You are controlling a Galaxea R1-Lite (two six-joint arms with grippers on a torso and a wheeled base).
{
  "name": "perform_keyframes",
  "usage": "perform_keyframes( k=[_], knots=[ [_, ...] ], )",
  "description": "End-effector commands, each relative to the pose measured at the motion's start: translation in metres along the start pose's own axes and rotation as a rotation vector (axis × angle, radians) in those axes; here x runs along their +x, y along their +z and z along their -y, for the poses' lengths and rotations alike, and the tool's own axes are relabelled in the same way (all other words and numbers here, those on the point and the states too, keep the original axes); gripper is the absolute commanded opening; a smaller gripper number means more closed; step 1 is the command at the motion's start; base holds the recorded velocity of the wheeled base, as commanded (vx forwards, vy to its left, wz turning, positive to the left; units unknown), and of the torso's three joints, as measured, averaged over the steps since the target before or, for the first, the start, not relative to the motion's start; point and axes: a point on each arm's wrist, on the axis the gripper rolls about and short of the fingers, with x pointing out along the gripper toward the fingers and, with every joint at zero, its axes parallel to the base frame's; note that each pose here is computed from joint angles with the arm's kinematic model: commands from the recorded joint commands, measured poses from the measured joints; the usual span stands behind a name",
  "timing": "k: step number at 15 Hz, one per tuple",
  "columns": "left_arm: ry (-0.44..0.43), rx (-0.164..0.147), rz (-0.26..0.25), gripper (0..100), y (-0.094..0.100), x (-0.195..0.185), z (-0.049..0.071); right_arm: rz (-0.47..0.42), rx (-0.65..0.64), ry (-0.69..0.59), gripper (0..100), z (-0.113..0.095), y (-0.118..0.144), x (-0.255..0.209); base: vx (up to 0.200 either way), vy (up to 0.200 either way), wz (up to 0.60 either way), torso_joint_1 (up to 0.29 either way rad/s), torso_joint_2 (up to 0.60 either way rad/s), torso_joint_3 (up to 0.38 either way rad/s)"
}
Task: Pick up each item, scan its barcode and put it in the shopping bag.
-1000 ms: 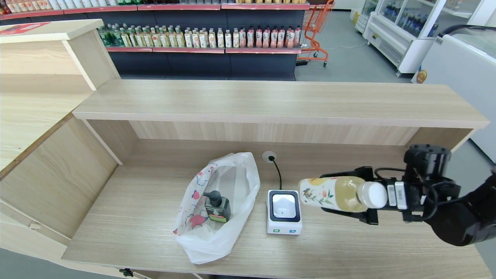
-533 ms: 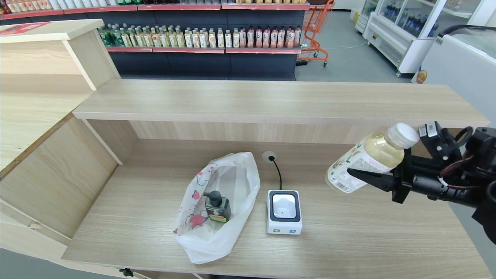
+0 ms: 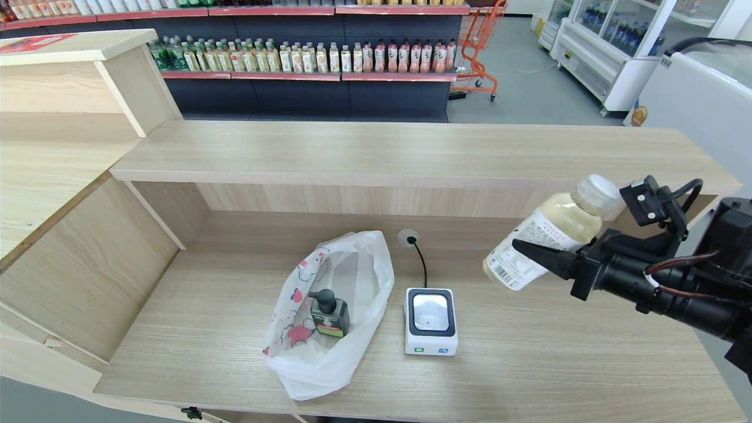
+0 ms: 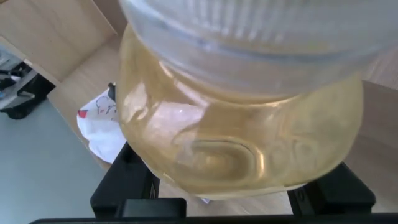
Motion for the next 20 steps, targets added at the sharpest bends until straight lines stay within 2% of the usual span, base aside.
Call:
perform_keyframes(
  k=[1,4,7,10,15,18,20],
  knots=[
    [-0.001,0.0,0.0,100,0.0,0.0,0.0,-0.007,0.004,0.003,0,-0.004,-0.002,-0.005,0.0,0.0,0.0,0.0,0.0,0.0],
    [-0.001,-0.004,0.0,100,0.0,0.0,0.0,-0.016,0.047,0.003,0,-0.004,-0.004,-0.005,0.0,0.2,0.0,-0.001,0.0,0.001],
    [0.0,-0.001,0.0,100,0.0,0.0,0.0,-0.062,0.077,0.034,0,-0.01,-0.005,0.001,0.0,0.2,0.0,0.015,0.0,0.001],
    [-0.001,-0.001,0.0,100,0.0,0.0,0.0,-0.093,0.091,0.055,0,-0.013,-0.009,0.007,0.0,0.0,0.0,0.0,0.0,0.0],
    [-0.001,-0.001,0.0,100,0.0,0.0,0.0,-0.141,0.098,0.005,0,0.006,-0.031,0.053,0.0,0.0,0.0,0.0,0.0,0.0],
    [-0.001,-0.001,-0.001,100,0.0,0.0,0.0,-0.141,-0.004,0.049,0,0.008,-0.06,0.077,0.0,0.0,0.0,0.0,0.0,0.0],
    [-0.001,-0.001,0.0,100,0.0,0.0,0.0,-0.131,-0.029,0.067,0,0.008,-0.077,0.096,0.0,0.0,0.0,0.0,0.0,0.0]
  ],
)
